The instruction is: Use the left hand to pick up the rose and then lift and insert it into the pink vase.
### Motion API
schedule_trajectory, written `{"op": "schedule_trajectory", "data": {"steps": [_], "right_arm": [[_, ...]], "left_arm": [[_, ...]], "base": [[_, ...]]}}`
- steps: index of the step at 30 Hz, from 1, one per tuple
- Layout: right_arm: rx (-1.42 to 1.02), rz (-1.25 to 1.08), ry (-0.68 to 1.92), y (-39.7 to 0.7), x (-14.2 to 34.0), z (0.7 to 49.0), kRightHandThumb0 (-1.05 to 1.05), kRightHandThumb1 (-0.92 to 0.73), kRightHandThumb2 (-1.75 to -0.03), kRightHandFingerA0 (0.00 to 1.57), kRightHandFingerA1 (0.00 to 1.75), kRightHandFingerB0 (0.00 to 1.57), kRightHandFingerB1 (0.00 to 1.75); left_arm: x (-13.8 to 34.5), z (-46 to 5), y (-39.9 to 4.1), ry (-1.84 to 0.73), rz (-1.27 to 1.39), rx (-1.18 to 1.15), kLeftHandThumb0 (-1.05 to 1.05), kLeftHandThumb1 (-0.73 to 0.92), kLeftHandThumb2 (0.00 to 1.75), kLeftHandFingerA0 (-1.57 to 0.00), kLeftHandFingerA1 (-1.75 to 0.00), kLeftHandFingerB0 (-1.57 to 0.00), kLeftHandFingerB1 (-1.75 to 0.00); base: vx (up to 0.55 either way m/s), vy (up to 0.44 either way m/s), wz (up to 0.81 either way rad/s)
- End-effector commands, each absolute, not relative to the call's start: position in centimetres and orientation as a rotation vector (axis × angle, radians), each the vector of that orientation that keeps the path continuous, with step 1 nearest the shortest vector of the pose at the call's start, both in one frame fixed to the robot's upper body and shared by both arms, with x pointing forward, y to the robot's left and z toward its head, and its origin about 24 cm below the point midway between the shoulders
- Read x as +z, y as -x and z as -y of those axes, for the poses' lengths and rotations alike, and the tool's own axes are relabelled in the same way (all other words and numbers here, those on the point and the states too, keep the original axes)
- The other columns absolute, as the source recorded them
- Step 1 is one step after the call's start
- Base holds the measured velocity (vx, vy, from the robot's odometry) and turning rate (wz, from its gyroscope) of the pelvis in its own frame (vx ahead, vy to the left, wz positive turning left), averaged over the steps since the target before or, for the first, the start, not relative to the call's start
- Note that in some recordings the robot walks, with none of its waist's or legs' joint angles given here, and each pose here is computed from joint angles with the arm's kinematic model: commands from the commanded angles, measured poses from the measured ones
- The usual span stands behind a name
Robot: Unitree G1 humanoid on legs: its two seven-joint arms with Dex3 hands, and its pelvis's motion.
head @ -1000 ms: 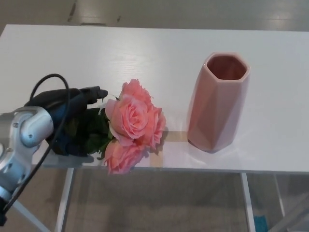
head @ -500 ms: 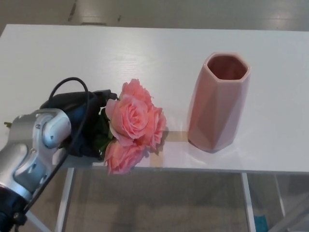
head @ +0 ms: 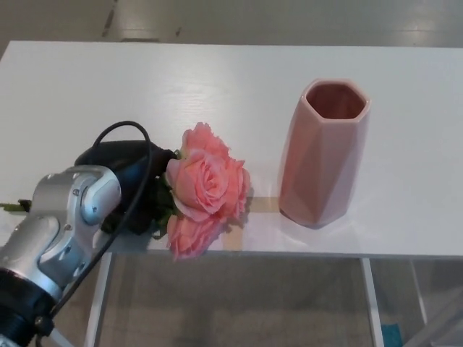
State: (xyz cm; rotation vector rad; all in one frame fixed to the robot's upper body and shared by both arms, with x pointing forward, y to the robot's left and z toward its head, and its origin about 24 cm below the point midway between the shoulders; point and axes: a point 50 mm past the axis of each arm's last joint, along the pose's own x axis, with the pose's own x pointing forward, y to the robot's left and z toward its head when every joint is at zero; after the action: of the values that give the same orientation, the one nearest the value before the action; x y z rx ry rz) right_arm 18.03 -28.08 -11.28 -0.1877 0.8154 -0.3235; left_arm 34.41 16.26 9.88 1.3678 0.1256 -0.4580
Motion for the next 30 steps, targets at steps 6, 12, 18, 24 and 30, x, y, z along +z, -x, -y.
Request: {"op": "schedule_trajectory", "data": {"steps": [6,12,18,24,30], "right_arm": [[-0.325,-0.818,0.181,-17.9,-11.3,28.2,-0.32,-0.57,-0.57,0.68,0.48,0.55,0.43],[-0.324,-0.816,0.183,-18.3,-11.1,28.3,-0.33,-0.58,-0.57,0.67,0.48,0.56,0.43],[-0.323,-0.814,0.184,-18.5,-11.0,28.3,-0.33,-0.59,-0.57,0.67,0.48,0.56,0.43],[-0.323,-0.817,0.185,-18.3,-11.0,28.4,-0.33,-0.59,-0.57,0.67,0.48,0.57,0.43],[-0.319,-0.818,0.189,-18.5,-11.0,28.4,-0.34,-0.59,-0.57,0.68,0.48,0.57,0.43]], "left_arm": [[9.4,-16.3,-34.0,-1.361,-0.013,-0.432,-0.24,0.79,0.65,-0.65,-1.43,-0.77,-0.49],[13.3,-16.7,-34.9,-1.363,0.193,-0.301,-0.2,0.74,0.63,-0.67,-1.48,-0.85,-0.57],[17.4,-17.2,-35.3,-1.289,0.414,-0.165,-0.21,0.74,0.62,-0.72,-1.51,-0.81,-0.5],[22.0,-17.3,-35.8,-1.162,0.6,-0.062,-0.2,0.72,0.65,-0.8,-1.51,-0.85,-0.66],[26.8,-16.3,-36.4,-0.752,0.622,-0.088,-0.22,0.8,0.63,-0.8,-1.49,-0.71,-1.05]], "base": [[0.0,0.0,0.0],[0.0,0.0,0.0],[0.0,0.0,0.0],[0.0,0.0,0.0],[0.0,0.0,0.0]]}}
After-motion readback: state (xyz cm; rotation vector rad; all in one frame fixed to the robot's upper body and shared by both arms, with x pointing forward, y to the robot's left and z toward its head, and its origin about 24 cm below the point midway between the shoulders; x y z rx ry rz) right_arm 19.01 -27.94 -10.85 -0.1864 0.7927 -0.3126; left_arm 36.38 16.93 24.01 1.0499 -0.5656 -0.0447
